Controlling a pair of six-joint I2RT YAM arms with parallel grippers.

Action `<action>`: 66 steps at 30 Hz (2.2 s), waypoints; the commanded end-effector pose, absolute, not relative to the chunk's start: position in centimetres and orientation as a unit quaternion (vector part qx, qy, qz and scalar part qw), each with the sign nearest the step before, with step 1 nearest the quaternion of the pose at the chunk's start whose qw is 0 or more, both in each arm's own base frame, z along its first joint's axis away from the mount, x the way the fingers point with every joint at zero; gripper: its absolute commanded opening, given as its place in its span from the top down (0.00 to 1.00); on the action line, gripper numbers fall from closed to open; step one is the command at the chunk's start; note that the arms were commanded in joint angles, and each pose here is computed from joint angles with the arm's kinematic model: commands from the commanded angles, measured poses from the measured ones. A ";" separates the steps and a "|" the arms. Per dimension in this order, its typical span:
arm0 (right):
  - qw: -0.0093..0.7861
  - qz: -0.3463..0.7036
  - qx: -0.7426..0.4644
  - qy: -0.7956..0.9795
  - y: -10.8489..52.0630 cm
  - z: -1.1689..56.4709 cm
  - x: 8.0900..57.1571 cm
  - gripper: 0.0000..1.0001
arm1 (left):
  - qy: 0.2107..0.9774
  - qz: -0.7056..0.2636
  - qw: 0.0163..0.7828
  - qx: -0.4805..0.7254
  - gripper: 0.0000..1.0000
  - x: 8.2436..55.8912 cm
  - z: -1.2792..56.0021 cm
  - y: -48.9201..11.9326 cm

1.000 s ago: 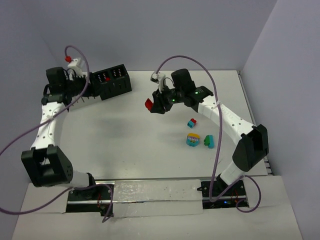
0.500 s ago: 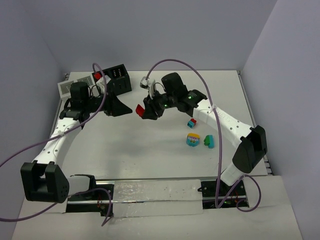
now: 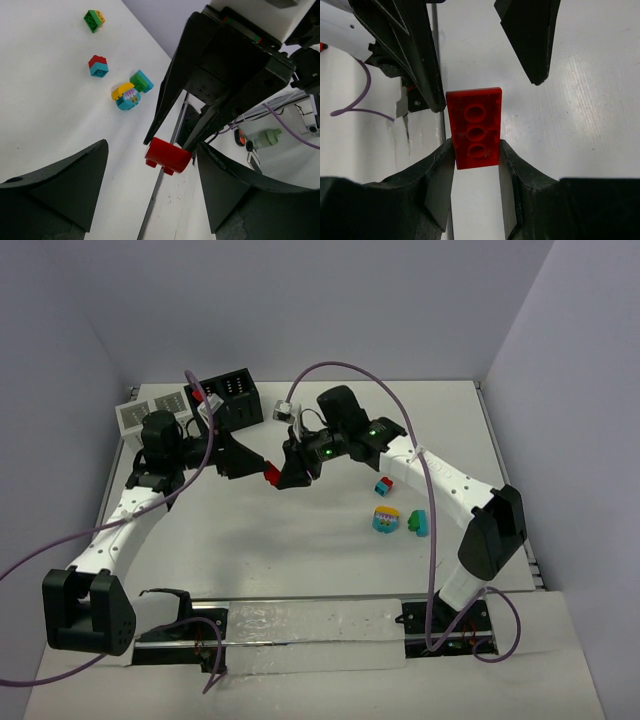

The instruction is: Sort the legos into containers by color

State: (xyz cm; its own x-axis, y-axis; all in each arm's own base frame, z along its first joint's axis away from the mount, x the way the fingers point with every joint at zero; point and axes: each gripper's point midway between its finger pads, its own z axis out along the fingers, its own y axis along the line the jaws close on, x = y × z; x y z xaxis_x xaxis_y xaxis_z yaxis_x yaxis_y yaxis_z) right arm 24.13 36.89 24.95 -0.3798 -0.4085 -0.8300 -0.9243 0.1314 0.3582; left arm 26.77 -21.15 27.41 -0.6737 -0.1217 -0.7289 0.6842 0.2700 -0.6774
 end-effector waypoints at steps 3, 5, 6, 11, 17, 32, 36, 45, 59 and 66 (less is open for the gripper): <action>0.278 0.501 -0.485 0.661 38.0 28.2 23.2 1.00 | 0.670 -0.589 0.372 0.255 0.25 25.0 29.9 -22.0; 0.268 0.512 -0.479 0.661 37.9 28.3 23.3 1.00 | 0.671 -0.588 0.369 0.260 0.28 24.8 29.6 -22.1; 0.263 0.518 -0.477 0.660 37.9 28.4 23.3 1.00 | 0.672 -0.587 0.367 0.262 0.29 24.7 29.4 -22.1; 0.257 0.526 -0.476 0.656 38.0 28.6 23.2 1.00 | 0.674 -0.583 0.370 0.264 0.37 24.7 29.4 -22.2; 0.254 0.528 -0.474 0.658 38.0 28.5 23.2 1.00 | 0.676 -0.579 0.370 0.266 0.67 24.8 29.3 -22.2; 0.262 0.529 -0.440 0.677 36.4 28.2 25.4 0.16 | 0.720 -0.502 0.422 0.228 1.00 30.1 29.8 -18.7; 0.282 0.498 -0.396 0.718 34.2 27.0 28.1 0.12 | 0.756 -0.371 0.505 0.191 1.00 36.8 30.9 -13.7; 0.344 0.405 -0.333 0.779 27.3 24.2 33.0 0.09 | 0.788 -0.077 0.609 0.044 1.00 52.6 30.5 -2.1; 0.364 0.358 -0.307 0.803 23.7 22.5 34.2 0.07 | 0.792 -0.013 0.611 0.008 1.00 61.3 24.8 0.9; 0.365 0.335 -0.307 0.813 23.2 21.8 35.0 0.07 | 0.805 -0.026 0.593 0.008 0.83 62.1 22.5 0.5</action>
State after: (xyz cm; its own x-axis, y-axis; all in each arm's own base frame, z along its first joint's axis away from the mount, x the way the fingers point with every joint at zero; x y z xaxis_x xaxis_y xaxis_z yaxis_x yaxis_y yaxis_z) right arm 33.95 23.84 21.31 -0.5848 -0.2451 -0.7733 -0.7349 0.5635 0.3772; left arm 60.65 0.22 19.95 -0.3722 -0.0186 -0.9279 0.0455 0.9982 -0.0383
